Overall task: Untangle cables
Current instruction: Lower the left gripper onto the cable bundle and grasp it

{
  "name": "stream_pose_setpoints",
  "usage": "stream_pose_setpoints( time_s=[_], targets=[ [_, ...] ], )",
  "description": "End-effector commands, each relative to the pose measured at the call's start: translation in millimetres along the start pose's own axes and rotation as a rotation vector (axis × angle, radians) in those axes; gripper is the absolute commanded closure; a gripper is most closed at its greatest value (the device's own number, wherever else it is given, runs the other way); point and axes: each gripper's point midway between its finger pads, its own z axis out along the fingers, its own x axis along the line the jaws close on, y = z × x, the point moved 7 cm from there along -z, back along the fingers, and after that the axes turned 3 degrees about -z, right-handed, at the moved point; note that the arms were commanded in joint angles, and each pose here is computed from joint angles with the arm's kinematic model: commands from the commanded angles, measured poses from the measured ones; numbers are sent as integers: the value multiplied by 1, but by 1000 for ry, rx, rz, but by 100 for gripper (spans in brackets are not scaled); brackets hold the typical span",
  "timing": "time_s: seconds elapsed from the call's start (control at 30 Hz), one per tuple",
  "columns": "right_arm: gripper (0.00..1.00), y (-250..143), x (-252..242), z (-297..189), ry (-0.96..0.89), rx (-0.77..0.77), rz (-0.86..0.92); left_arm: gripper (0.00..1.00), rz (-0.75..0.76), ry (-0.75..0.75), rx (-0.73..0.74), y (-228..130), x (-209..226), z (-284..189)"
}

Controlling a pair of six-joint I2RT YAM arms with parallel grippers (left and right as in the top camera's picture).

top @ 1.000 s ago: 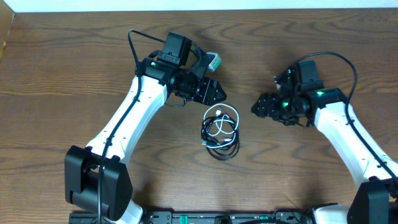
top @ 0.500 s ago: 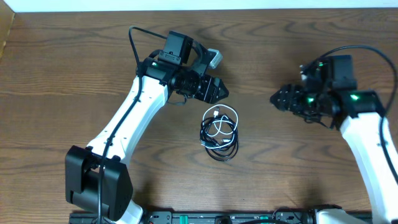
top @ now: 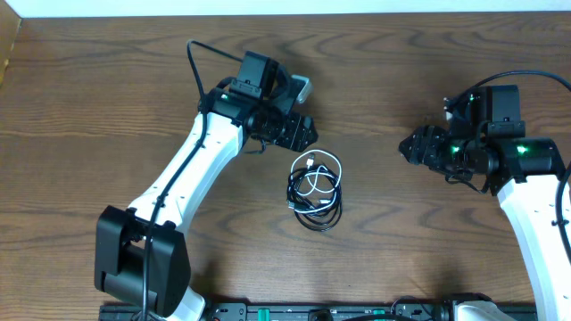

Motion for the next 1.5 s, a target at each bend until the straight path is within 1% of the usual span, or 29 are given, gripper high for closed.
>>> stream_pose_setpoints(
  time_s=[0.0,0.17,0.27,0.53,0.67,0.7,0.87,0.9,1.2,1.47],
  targets=[
    [35,5,-1,-3,-23,-28,10,34,-114,123,40,-11,20,15],
    [34,7,-3,-2,-47,-38,7,34,-135,130,123,-24,25,32],
    [35,7,-4,-1,-48,-35,-2,34,-101,127,205,-37,23,48],
    [33,9,-7,-1,-80,-48,-55,34,-82,124,290,-50,18,77],
    [30,10,-6,-1,-76,-55,-80,35,-72,136,338,-59,16,89],
    [29,11,-6,-1,-75,-60,-90,40,-60,168,350,-61,16,93],
    [28,16,-4,-2,-66,-87,-103,49,-43,315,341,-63,23,97],
    [28,17,-4,-2,-65,-91,-105,52,-39,327,338,-62,23,97],
    [28,18,-3,-2,-61,-100,-108,62,-31,329,325,-61,26,104],
    [28,20,-2,-2,-58,-110,-111,62,-50,310,397,-75,29,121]
  ],
)
